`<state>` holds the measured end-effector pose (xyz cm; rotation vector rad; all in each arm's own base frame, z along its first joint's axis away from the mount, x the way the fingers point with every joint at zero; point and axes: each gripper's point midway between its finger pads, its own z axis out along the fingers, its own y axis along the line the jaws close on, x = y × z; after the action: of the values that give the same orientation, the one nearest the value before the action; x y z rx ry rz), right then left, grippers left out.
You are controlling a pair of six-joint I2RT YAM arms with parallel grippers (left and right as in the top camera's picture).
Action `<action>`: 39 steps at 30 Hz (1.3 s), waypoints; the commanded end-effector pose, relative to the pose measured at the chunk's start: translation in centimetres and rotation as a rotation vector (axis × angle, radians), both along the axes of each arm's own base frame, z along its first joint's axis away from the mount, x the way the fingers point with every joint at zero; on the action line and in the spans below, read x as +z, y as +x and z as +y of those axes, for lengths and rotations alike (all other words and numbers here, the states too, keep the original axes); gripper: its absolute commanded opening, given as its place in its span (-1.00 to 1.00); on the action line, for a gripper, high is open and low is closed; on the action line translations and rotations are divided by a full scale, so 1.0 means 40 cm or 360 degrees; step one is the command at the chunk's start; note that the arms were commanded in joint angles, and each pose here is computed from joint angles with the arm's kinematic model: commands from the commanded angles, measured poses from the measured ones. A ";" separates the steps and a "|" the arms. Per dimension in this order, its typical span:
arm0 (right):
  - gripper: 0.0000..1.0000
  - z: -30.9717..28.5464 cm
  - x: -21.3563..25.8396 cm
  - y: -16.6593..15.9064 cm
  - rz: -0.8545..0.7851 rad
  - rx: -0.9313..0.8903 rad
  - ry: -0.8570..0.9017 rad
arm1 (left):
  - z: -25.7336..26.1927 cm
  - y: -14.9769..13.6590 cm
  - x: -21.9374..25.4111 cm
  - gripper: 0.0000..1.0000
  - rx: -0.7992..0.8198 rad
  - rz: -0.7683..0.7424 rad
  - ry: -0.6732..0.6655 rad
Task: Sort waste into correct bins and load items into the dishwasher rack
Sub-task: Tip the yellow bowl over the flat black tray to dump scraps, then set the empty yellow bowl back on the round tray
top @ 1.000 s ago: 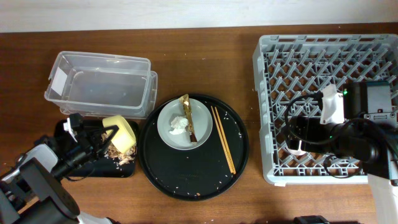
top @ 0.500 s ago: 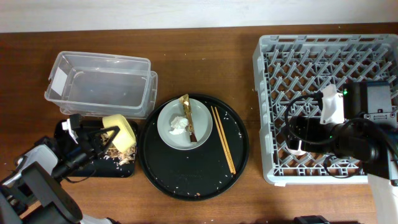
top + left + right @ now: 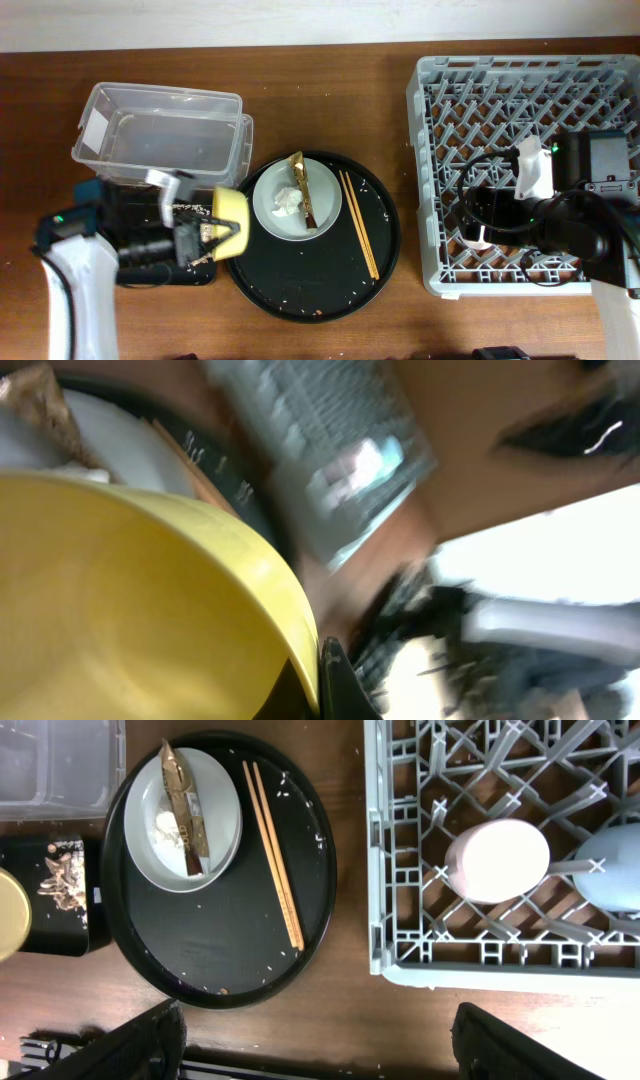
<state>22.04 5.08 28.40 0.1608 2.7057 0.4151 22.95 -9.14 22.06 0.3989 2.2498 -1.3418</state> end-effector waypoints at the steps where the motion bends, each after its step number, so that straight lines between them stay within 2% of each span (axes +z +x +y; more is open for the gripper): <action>1: 0.73 0.008 0.001 -0.001 -0.0004 0.0008 0.0013 | -0.017 -0.040 -0.060 -1.00 0.0069 0.0233 0.0511; 5: 0.74 0.008 0.002 0.001 -0.0011 0.0008 0.0013 | -0.075 -0.033 -0.109 -0.99 0.0228 0.0305 0.0934; 11: 0.74 0.008 0.002 0.001 -0.0010 0.0008 0.0013 | -0.161 -0.064 -0.185 -1.00 0.0336 0.0272 0.1390; 17: 0.76 0.008 0.002 0.001 -0.0010 0.0008 0.0013 | -0.233 -0.088 -0.302 -0.99 0.0212 0.0359 0.1620; 25: 0.82 0.008 0.002 0.001 -0.0010 0.0009 0.0013 | -0.220 -0.110 -0.396 -0.99 0.0172 0.0479 0.1760; 37: 0.82 0.007 0.002 0.001 -0.0009 0.0008 0.0012 | -0.247 -0.091 -0.446 -0.99 0.0184 0.0432 0.1685; 39: 0.82 0.007 0.002 0.001 -0.0010 0.0008 0.0012 | -0.252 -0.095 -0.446 -0.62 0.0172 0.0441 0.1671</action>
<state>22.21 5.08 28.47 0.1586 2.6982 0.4146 19.60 -19.10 4.72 0.4272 2.9864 -0.0448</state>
